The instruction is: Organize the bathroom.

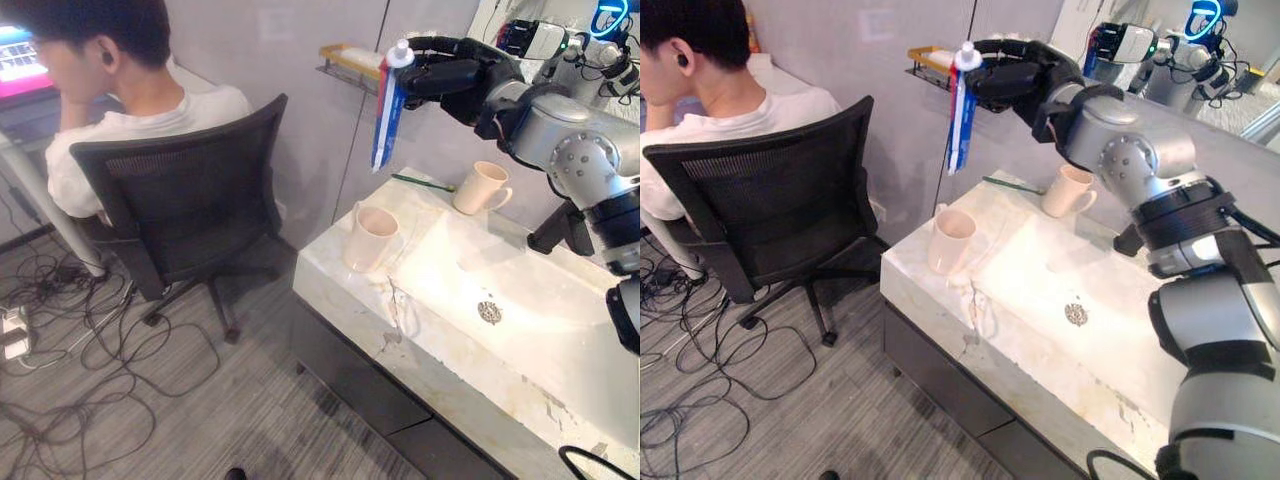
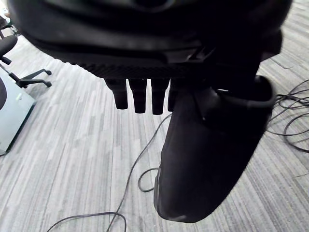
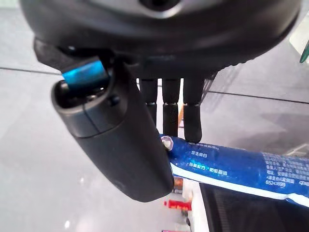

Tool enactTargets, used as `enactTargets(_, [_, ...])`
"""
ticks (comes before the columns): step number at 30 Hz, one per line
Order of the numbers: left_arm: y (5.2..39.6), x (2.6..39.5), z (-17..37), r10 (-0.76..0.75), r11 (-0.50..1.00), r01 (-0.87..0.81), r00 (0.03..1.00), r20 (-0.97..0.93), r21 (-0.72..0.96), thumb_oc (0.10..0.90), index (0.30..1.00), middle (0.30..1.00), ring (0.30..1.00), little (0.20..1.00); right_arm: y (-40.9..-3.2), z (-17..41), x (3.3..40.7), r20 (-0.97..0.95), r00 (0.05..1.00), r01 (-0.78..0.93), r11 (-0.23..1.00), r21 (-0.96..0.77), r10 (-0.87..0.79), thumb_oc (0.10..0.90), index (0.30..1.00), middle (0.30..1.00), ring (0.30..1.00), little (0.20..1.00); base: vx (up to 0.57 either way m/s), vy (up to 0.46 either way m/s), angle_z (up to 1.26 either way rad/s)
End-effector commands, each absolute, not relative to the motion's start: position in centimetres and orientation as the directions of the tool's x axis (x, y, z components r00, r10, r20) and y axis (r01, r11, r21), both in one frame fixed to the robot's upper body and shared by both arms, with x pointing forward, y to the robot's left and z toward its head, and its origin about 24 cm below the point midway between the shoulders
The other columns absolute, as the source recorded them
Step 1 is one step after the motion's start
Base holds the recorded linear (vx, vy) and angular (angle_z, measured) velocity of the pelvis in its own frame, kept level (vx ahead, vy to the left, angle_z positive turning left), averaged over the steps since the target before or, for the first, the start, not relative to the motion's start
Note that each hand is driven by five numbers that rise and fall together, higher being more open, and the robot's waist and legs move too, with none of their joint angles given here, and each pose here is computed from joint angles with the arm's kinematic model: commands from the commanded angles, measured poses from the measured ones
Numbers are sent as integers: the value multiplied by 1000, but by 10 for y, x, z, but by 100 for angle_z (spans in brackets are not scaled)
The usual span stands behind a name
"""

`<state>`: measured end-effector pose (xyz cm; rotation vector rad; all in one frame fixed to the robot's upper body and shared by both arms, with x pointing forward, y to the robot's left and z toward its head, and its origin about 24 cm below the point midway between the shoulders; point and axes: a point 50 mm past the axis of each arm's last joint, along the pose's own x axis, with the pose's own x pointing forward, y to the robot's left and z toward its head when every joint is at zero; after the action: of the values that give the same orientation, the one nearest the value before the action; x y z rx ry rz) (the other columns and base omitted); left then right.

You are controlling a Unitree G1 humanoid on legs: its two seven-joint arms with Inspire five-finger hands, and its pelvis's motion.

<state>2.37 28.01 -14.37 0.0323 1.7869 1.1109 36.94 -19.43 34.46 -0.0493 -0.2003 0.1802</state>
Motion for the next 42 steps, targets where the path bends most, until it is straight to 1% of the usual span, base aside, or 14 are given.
enactTargets(1, [310, -2, -130, 542, 510, -353, -576, -612, 784, 800, 900, 900, 900, 900, -221, 412, 344, 518, 851, -100, 995, -6, 89, 400, 300, 300, 300, 300, 24, 16, -21])
enactTargets(8, [317, -6, -129, 556, 533, -349, -543, -629, 771, 800, 900, 900, 900, 900, -225, 412, 343, 523, 848, -115, 993, 22, 87, 400, 300, 300, 300, 300, 34, -31, -18])
enactTargets(11, [315, -2, -130, 554, 566, -327, -529, -643, 757, 800, 900, 900, 900, 900, -224, 411, 341, 534, 841, -169, 981, 95, 93, 400, 300, 300, 300, 300, 25, -28, -13])
enactTargets(12, [314, 0, -131, 555, 572, -320, -527, -644, 755, 800, 900, 900, 900, 900, -220, 409, 341, 542, 834, -167, 983, 73, 102, 400, 300, 300, 300, 300, 19, -1, -4])
enactTargets(21, [308, 2, -133, 552, 586, -306, -528, -646, 751, 800, 900, 900, 900, 900, -208, 398, 338, 563, 815, -225, 970, 95, 134, 400, 300, 300, 300, 300, 41, 40, -2])
enactTargets(32, [297, 0, -137, 547, 625, -258, -529, -649, 737, 800, 900, 900, 900, 900, -211, 378, 344, 555, 822, -254, 954, 159, 127, 400, 300, 300, 300, 300, 41, 58, -2])
enactTargets(42, [292, 3, -139, 551, 642, -245, -512, -659, 726, 800, 900, 900, 900, 900, -201, 366, 348, 545, 822, -301, 938, 169, 166, 400, 300, 300, 300, 300, 26, 67, -3])
